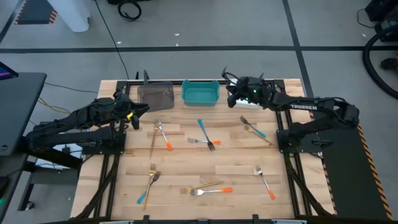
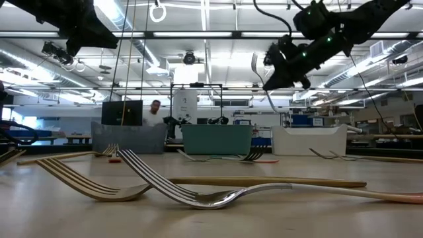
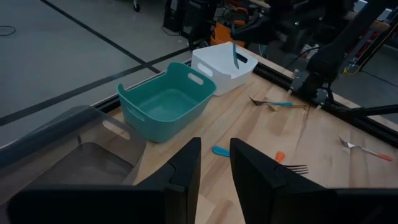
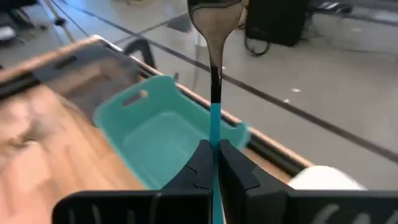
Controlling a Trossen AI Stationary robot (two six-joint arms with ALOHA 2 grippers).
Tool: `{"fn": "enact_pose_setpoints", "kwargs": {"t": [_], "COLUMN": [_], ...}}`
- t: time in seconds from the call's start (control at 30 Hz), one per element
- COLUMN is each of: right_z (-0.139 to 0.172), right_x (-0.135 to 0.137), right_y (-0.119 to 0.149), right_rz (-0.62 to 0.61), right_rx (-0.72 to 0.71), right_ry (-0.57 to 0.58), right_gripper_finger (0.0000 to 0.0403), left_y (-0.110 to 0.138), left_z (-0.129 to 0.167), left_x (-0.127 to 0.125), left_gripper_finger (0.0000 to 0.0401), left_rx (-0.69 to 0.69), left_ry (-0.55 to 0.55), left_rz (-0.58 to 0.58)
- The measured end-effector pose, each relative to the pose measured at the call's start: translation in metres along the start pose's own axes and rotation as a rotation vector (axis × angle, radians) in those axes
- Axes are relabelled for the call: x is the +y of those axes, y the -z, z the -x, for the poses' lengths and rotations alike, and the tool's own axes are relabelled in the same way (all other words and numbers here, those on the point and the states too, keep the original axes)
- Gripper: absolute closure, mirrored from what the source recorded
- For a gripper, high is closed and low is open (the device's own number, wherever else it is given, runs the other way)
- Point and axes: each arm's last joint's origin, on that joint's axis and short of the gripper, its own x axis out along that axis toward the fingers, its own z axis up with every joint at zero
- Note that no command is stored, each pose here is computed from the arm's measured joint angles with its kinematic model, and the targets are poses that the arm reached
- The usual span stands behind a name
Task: Sort silverware by color (type)
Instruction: Put the blue fork into the white bin, then put the gold fork into the black bin
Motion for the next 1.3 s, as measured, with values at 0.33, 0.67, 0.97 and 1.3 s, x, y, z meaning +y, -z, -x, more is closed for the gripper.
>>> {"fn": "enact_pose_setpoints", "kwargs": {"t": [0.33, 0.67, 0.97, 1.3], "right_z": [0.016, 0.016, 0.007, 0.015], "right_x": [-0.038, -0.069, -0.078, -0.075], "right_y": [0.006, 0.03, 0.04, 0.033], "right_rz": [0.191, 0.224, 0.233, 0.178], "right_rx": [0.178, 0.449, 0.531, 0.47], "right_ry": [0.147, 0.265, 0.294, 0.386], "right_gripper_finger": [0.0392, 0.0368, 0.0334, 0.0305], "left_y": [0.001, 0.003, 0.0, -0.001], "left_z": [-0.003, -0.017, -0.032, -0.042], "left_x": [-0.001, -0.003, -0.008, -0.011], "left_gripper_finger": [0.0307, 0.0307, 0.0307, 0.0307], "left_rx": [0.014, 0.056, 0.054, 0.045], "left_ry": [-0.006, -0.05, -0.053, -0.049], "left_rz": [-0.003, -0.018, -0.019, -0.004]}}
